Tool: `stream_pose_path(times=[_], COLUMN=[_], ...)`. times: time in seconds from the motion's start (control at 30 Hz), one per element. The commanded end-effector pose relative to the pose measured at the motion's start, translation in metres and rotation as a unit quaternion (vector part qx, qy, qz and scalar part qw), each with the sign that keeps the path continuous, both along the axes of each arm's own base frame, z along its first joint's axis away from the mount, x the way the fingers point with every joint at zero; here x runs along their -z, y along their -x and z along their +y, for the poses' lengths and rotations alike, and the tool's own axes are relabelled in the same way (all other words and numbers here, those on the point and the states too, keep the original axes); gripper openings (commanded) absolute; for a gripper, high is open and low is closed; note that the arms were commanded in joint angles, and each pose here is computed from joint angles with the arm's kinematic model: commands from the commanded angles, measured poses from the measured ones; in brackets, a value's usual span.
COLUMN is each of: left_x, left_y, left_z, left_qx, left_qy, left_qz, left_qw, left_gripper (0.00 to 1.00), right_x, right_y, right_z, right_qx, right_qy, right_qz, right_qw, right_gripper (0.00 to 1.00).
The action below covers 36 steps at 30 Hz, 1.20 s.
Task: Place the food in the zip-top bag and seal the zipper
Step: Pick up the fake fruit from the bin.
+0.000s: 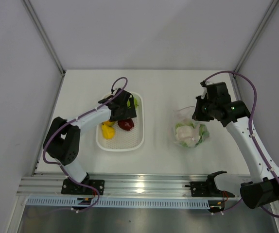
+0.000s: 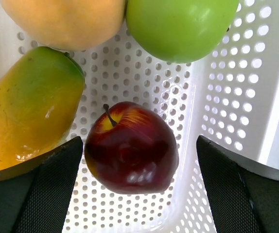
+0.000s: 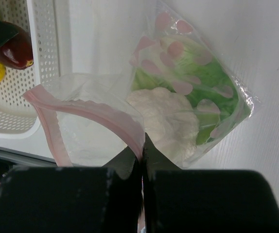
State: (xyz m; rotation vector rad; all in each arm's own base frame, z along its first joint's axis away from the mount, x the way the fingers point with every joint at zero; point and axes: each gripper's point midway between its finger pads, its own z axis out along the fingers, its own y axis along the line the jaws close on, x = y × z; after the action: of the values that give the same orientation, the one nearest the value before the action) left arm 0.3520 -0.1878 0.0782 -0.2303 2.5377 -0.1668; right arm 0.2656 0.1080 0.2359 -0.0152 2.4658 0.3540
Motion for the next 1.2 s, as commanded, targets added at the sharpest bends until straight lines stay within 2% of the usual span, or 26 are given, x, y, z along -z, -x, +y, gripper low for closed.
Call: stream_pose_path(times=[0.0,0.2,0.37,0.47,0.87,0.97,1.07,1.17], left_x=[-0.009,0.003,0.009,0.012,0.022,0.021,0.016,0.007], left_y=[-0.008,0.011,0.026,0.029,0.012,0.006,0.003,0.006], left_z=[-0.002,-0.001,0.011,0.007,-0.001,-0.003,-0.006,-0.01], left_qx=[0.006,-0.007,-0.059,-0.054,-0.048,-0.038,-0.033,-0.025], left_qy=[0.007,0.03,0.011,0.009,-0.006,-0.008,-0.001,0.017], left_qz=[-0.014,0.01,0.047,0.052,0.045,0.036,0.03,0.018], left_qw=[1.0,0.999,0.997,0.997,0.998,0.999,0.999,0.999], left_gripper=[0.99,0.99,0.99,0.99,0.97,0.9,0.8,0.62], right_x=[-0.022,-0.021,-0.02,-0.019,-0.023,-0.019,-0.017,-0.017], right_y=[-0.01,-0.009,-0.007,-0.006,-0.004,-0.005,-0.006,-0.005], right_z=[0.002,0.003,0.004,0.005,0.005,0.006,0.005,0.004], right_qx=[-0.001,-0.004,-0.003,-0.004,-0.002,-0.003,-0.001,0.001], right_qy=[-0.005,-0.005,-0.007,-0.009,-0.005,-0.006,-0.004,0.0], right_qz=[-0.039,-0.037,-0.036,-0.035,-0.039,-0.034,-0.033,-0.033], right_qw=[0.999,0.999,0.999,0.999,0.999,0.999,0.999,0.999], right_gripper=[0.0,0.0,0.0,0.0,0.0,0.0,0.0,0.0])
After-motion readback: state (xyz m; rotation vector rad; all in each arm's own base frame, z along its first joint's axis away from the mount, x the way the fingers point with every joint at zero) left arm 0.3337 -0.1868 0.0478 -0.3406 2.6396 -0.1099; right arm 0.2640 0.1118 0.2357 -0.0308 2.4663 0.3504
